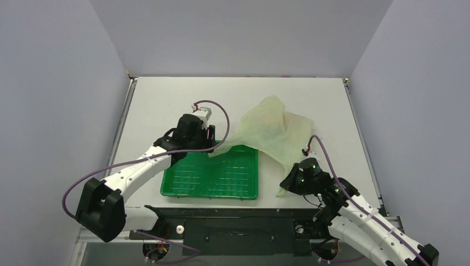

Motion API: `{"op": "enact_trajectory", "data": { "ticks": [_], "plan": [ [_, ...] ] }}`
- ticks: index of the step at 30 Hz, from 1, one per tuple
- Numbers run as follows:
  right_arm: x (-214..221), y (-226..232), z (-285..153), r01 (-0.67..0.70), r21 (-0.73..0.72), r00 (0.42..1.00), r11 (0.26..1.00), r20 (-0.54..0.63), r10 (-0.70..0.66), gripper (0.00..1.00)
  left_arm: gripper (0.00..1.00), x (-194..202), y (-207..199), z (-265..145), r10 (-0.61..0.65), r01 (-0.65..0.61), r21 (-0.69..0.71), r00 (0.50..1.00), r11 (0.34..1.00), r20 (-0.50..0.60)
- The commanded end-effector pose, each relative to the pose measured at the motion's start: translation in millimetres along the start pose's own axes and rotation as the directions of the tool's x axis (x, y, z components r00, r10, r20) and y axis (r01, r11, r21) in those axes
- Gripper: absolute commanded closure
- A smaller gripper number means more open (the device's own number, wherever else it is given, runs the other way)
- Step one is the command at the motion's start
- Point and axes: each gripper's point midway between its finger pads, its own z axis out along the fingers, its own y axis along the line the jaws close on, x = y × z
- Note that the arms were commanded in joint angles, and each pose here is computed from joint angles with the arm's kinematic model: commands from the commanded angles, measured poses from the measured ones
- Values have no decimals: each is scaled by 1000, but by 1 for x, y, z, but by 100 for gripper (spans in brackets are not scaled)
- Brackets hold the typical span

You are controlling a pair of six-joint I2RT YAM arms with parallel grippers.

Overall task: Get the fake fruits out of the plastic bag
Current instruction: Adjust the plastic bag at the center of the board.

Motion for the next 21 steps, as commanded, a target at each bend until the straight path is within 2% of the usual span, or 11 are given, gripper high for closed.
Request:
{"op": "enact_trajectory", "data": {
  "ticks": [1, 4, 7, 9, 10, 11, 12, 17, 21],
  "plan": [
    [-17, 15, -11, 17, -35, 998, 999, 61, -15, 100, 48, 13, -40, 19, 61, -39, 251, 995, 967, -81],
    [-19, 16, -13, 18, -38, 998, 999, 69, -15, 100, 48, 20, -60, 25, 59, -23, 345, 994, 938, -95],
    [-21, 18, -16, 17, -45, 997, 999, 76, -13, 100, 50, 21, -66, 33, 48, -10, 355, 994, 935, -98],
    [-21, 18, -16, 19, -44, 997, 999, 78, -15, 100, 68, 20, -57, 43, 45, -10, 290, 992, 957, -115],
    [-21, 18, -16, 21, -43, 997, 999, 75, -18, 100, 88, 9, -46, 52, 31, -10, 207, 995, 978, -99],
    [-20, 18, -16, 24, -42, 997, 999, 72, -21, 100, 95, 7, -38, 55, 19, -2, 151, 994, 988, -111],
    [-19, 16, -15, 27, -37, 998, 999, 66, -25, 100, 100, -13, -26, 60, -2, 6, 55, 998, 998, -68],
    [-19, 9, -17, 45, 4, 997, 999, 69, -45, 100, 100, -92, -13, 65, 15, -10, -58, 997, 998, 77],
    [-24, -4, -21, 89, 100, 993, 991, 67, -96, 100, 100, -128, 10, 83, 89, -71, -196, 993, 978, 83]
  ]
}}
